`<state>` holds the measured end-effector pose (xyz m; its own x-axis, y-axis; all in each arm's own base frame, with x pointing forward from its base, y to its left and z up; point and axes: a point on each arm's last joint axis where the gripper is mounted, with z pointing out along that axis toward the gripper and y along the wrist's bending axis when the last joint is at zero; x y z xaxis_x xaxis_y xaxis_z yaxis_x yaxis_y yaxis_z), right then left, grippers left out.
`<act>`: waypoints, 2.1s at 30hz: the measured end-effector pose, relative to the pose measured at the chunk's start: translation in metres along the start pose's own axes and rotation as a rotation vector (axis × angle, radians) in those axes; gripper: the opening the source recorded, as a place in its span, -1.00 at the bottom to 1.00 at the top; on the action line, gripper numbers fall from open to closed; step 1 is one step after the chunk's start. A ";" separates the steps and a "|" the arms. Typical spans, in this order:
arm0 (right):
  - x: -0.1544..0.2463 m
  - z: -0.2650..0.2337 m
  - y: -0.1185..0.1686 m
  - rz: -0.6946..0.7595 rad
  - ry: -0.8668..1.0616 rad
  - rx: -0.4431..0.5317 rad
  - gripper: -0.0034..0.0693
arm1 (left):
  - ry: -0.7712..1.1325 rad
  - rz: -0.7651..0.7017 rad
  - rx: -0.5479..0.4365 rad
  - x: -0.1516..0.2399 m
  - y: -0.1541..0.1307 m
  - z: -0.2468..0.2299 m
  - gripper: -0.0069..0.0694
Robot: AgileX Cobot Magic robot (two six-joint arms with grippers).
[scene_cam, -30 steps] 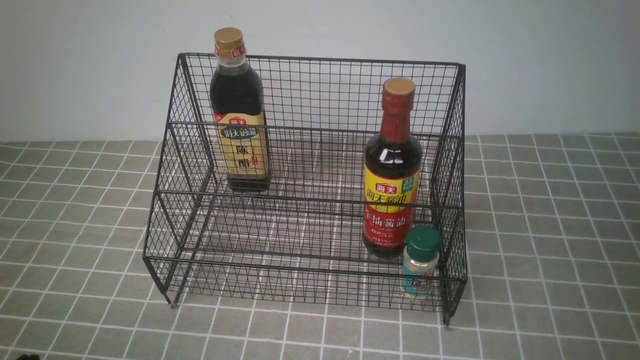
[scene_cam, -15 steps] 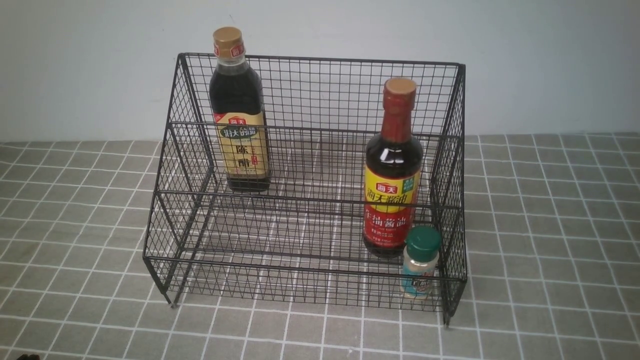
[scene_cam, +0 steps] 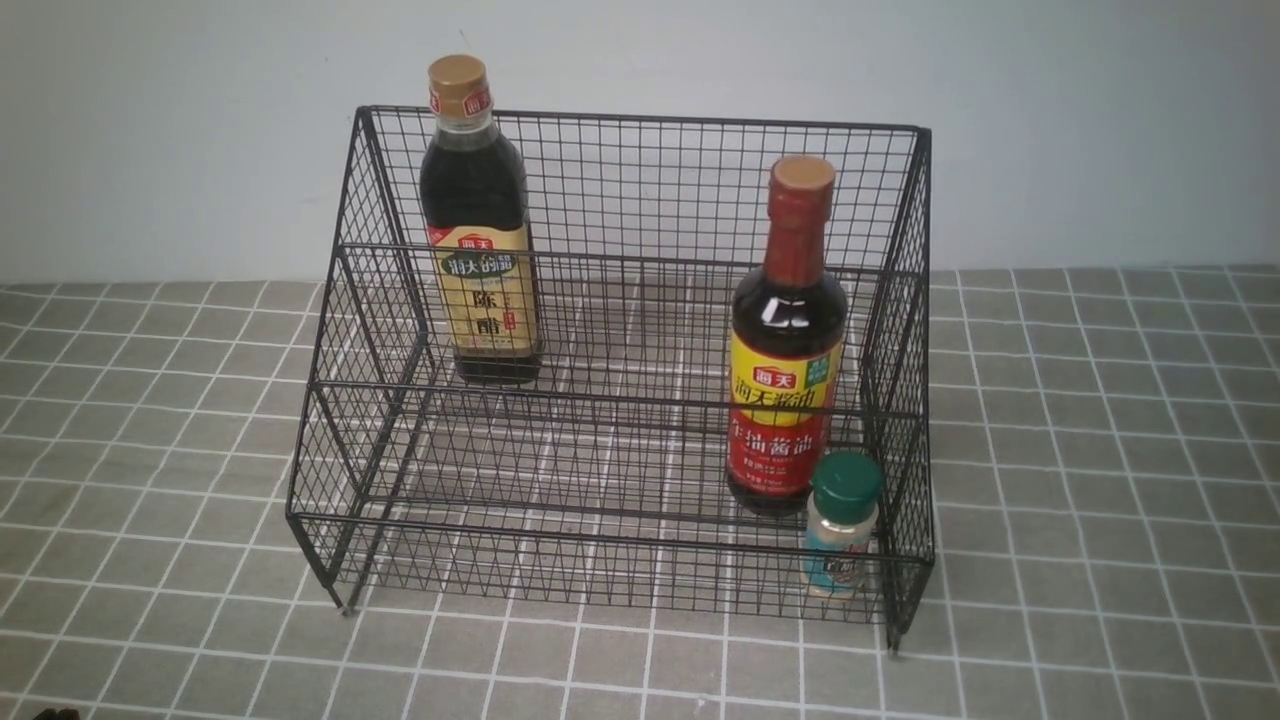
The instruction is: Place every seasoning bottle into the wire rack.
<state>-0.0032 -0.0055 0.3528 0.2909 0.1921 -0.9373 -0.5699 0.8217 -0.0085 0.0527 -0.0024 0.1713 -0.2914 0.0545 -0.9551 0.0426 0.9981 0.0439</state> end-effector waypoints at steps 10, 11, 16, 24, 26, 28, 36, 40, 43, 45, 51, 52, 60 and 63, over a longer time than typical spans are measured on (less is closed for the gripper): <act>0.044 0.008 0.004 -0.058 0.131 -0.030 -0.94 | 0.000 0.000 0.000 0.000 0.000 0.000 -0.84; 0.053 0.009 0.004 -0.065 0.159 -0.004 -0.94 | 0.000 0.000 0.000 0.000 0.000 0.000 -0.84; 0.114 0.008 -0.008 -0.114 0.350 0.267 -0.94 | 0.000 0.000 0.000 0.000 0.000 0.000 -0.84; 0.179 -0.011 -0.025 -0.066 0.558 0.576 -0.94 | 0.002 0.000 0.000 0.000 0.000 0.000 -0.84; 0.178 -0.012 -0.026 -0.063 0.556 0.590 -0.94 | 0.003 0.000 0.000 0.000 0.000 0.000 -0.84; 0.178 -0.012 -0.026 -0.063 0.556 0.594 -0.94 | 0.003 0.000 0.000 0.000 0.000 0.000 -0.84; 0.178 -0.012 -0.026 -0.063 0.556 0.594 -0.94 | 0.003 0.000 0.000 0.000 0.000 0.000 -0.84; 0.178 -0.012 -0.026 -0.063 0.556 0.594 -0.94 | 0.004 0.000 0.000 0.000 0.000 0.000 -0.84; 0.178 -0.012 -0.026 -0.063 0.556 0.594 -0.94 | 0.004 0.000 0.000 0.000 0.000 0.000 -0.84; 0.178 -0.012 -0.026 -0.063 0.556 0.594 -0.94 | 0.004 0.000 0.000 0.000 0.000 0.000 -0.84; 0.178 -0.012 -0.026 -0.063 0.556 0.594 -0.94 | 0.004 0.000 0.000 0.000 0.000 0.000 -0.84; 0.178 -0.012 -0.026 -0.063 0.556 0.594 -0.94 | 0.004 0.000 0.000 0.000 0.000 0.000 -0.84; 0.178 -0.012 -0.026 -0.063 0.556 0.594 -0.94 | 0.004 0.000 0.000 0.000 0.000 0.000 -0.84; 0.178 -0.012 -0.026 -0.063 0.556 0.594 -0.94 | 0.004 0.000 0.000 0.000 0.000 0.000 -0.84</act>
<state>0.0544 0.0010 0.1816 -0.2037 -0.0303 -0.9786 -0.0172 0.9995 -0.0273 0.0526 -0.0024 0.1709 -0.2953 0.0546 -0.9539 0.0431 0.9981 0.0438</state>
